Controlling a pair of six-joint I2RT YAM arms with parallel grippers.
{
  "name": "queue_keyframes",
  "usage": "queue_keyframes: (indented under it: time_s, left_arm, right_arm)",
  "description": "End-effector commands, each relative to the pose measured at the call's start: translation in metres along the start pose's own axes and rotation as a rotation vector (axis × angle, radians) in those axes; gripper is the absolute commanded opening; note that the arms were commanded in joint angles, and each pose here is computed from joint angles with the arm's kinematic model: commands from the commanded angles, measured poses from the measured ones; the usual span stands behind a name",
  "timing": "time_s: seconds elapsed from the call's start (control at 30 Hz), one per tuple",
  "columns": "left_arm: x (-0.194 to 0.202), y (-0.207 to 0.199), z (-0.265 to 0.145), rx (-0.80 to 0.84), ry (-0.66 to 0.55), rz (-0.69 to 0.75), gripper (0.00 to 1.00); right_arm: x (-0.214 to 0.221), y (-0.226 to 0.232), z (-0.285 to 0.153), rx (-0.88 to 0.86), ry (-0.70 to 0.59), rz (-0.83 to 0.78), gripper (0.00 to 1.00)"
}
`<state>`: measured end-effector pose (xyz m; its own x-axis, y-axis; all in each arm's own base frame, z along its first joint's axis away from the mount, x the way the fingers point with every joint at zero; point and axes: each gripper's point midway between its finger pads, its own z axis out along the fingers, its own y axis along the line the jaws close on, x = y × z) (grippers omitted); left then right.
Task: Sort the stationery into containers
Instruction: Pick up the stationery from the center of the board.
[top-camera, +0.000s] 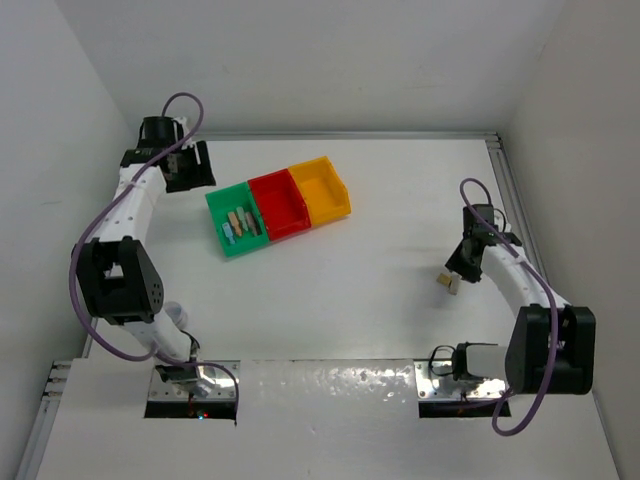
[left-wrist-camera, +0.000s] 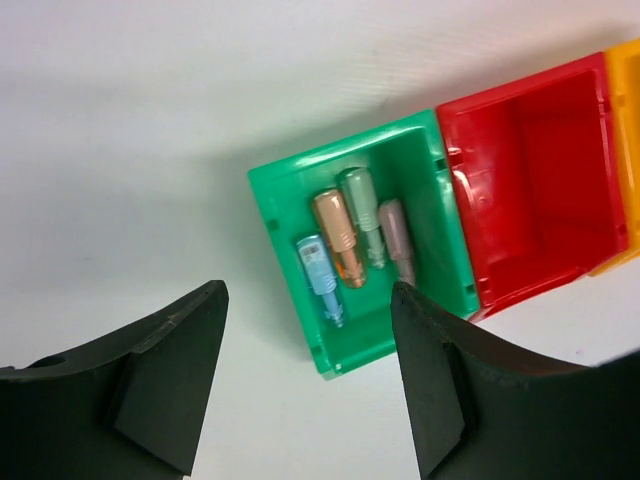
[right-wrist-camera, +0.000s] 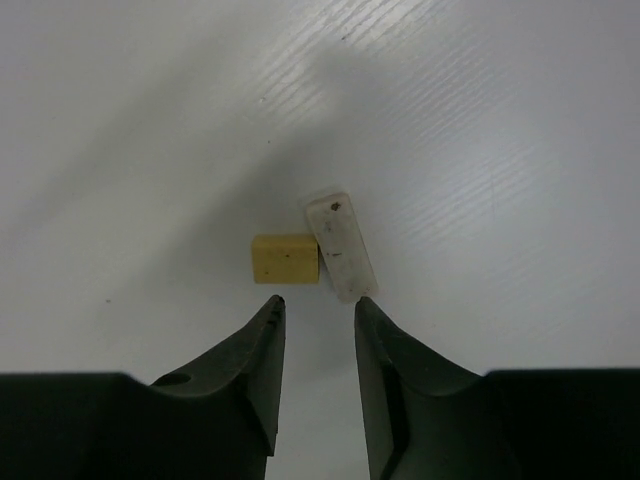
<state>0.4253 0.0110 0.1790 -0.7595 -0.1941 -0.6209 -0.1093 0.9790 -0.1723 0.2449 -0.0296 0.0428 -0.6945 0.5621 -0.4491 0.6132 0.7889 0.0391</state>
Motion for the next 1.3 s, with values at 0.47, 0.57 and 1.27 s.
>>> queue_keyframes:
  time_s: [0.47,0.57,1.27]
  left_arm:
    - [0.004,0.072,-0.03,-0.063,-0.036,-0.172,0.64]
    - [0.005,0.073,-0.027,-0.056,-0.027,-0.183,0.64]
    - [0.002,0.1,-0.036,-0.099,-0.049,-0.214,0.64]
  right_arm:
    - [0.034,-0.026,0.037,0.077,0.112,0.107,0.35]
    - [0.04,-0.022,0.042,0.052,0.131,0.094,0.42]
    - [-0.021,-0.009,0.019,0.092,-0.056,-0.202,0.0]
